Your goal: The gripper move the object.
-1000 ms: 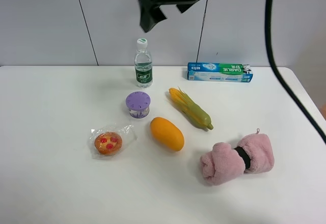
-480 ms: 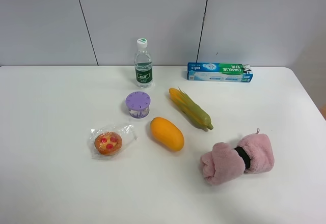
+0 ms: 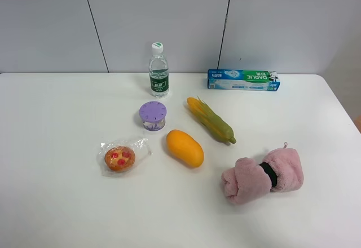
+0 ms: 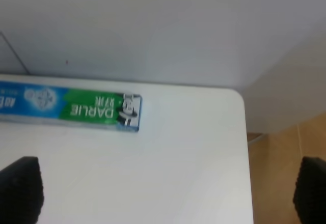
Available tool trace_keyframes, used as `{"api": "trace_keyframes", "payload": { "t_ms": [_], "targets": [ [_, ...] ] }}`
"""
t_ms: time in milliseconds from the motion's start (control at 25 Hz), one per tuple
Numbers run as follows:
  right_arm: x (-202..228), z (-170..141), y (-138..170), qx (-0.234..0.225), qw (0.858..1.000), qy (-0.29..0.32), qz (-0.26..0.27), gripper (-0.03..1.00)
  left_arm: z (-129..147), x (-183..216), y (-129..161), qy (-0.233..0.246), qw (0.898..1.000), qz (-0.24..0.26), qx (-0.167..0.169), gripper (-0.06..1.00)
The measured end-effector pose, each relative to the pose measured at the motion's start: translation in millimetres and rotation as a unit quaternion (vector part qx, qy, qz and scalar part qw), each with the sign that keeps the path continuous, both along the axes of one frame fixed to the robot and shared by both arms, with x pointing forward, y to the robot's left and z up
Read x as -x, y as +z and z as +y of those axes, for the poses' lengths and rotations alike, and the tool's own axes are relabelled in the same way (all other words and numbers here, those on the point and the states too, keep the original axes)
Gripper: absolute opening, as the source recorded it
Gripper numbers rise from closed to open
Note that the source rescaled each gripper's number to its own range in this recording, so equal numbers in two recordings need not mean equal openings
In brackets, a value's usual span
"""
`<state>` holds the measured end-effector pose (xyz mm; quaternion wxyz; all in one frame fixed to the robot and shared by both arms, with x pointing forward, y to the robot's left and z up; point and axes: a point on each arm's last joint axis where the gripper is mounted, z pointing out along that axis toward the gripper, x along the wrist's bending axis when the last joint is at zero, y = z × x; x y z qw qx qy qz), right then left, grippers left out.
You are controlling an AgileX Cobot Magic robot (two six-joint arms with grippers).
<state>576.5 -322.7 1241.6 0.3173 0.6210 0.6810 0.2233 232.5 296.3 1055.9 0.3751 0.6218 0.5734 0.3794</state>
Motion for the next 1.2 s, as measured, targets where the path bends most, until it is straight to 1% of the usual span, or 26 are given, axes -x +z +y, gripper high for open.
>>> {"api": "trace_keyframes", "payload": {
  "t_ms": [160, 320, 480, 600, 840, 1000, 1200],
  "targets": [
    [27.7, 0.1, -23.3, 0.000, 0.999, -0.003, 0.049, 1.00, 0.0, 0.0, 0.0, 0.000, 1.000, 0.000, 0.000, 1.00],
    [74.5, -1.4, -37.2, -0.006, 0.997, -0.011, 0.074, 1.00, 0.0, 0.0, 0.0, 0.000, 1.000, 0.000, 0.000, 1.00],
    [128.2, -7.9, -48.3, -0.016, 0.997, -0.040, 0.069, 1.00, 0.0, 0.0, 0.0, 0.000, 1.000, 0.000, 0.000, 1.00],
    [167.4, -7.7, -63.2, -0.017, 0.997, -0.055, 0.053, 1.00, 0.0, 0.0, 0.0, 0.000, 1.000, 0.000, 0.000, 1.00],
    [243.9, 6.3, -87.8, -0.017, 0.998, -0.054, -0.030, 1.00, 0.0, 0.0, 0.0, 0.000, 1.000, 0.000, 0.000, 1.00],
    [280.4, 15.0, -107.4, -0.021, 0.994, -0.045, -0.099, 1.00, 0.0, 0.0, 0.0, 0.000, 1.000, 0.000, 0.000, 1.00],
    [314.3, 22.3, -130.2, -0.022, 0.986, -0.038, -0.158, 1.00, 0.0, 0.0, 0.0, 0.000, 1.000, 0.000, 0.000, 1.00]
  ]
}}
